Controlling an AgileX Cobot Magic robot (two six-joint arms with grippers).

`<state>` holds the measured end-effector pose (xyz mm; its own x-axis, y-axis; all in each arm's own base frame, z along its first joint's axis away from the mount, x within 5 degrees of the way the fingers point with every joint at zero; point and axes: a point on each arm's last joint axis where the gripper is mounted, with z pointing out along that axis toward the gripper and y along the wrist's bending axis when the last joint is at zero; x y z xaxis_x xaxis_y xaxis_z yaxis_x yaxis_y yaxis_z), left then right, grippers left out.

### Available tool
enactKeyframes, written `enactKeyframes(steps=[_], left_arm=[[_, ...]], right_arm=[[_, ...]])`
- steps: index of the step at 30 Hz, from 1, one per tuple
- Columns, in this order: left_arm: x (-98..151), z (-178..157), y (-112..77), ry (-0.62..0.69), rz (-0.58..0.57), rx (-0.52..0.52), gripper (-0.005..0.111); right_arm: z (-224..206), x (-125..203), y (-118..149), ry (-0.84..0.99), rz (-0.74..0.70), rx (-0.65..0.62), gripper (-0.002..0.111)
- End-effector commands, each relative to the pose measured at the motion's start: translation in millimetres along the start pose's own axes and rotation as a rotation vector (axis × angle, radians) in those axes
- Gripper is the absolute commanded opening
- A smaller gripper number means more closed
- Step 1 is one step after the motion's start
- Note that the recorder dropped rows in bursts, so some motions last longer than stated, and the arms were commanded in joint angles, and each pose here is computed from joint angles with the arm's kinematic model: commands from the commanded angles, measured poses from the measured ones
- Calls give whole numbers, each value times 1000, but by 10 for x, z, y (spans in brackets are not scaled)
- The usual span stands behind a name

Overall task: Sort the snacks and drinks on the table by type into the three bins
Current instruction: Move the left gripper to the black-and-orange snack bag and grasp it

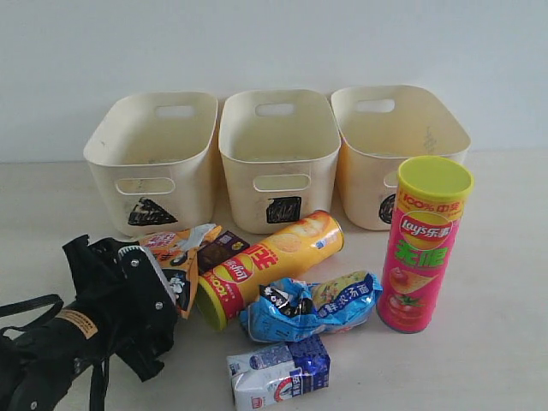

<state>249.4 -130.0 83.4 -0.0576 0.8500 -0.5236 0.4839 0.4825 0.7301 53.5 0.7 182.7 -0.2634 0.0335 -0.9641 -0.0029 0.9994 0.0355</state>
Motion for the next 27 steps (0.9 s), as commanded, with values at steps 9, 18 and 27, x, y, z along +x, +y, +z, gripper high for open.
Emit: enactKeyframes(steps=[9, 18, 27], left_arm=[[6, 146, -56, 20, 24, -15, 58], [10, 185, -75, 28, 29, -10, 4], [44, 18, 0, -5, 40, -84, 4]], right_arm=[[1, 9, -2, -6, 7, 2, 1], [1, 9, -2, -6, 7, 2, 1], [1, 9, -2, -6, 7, 2, 1]])
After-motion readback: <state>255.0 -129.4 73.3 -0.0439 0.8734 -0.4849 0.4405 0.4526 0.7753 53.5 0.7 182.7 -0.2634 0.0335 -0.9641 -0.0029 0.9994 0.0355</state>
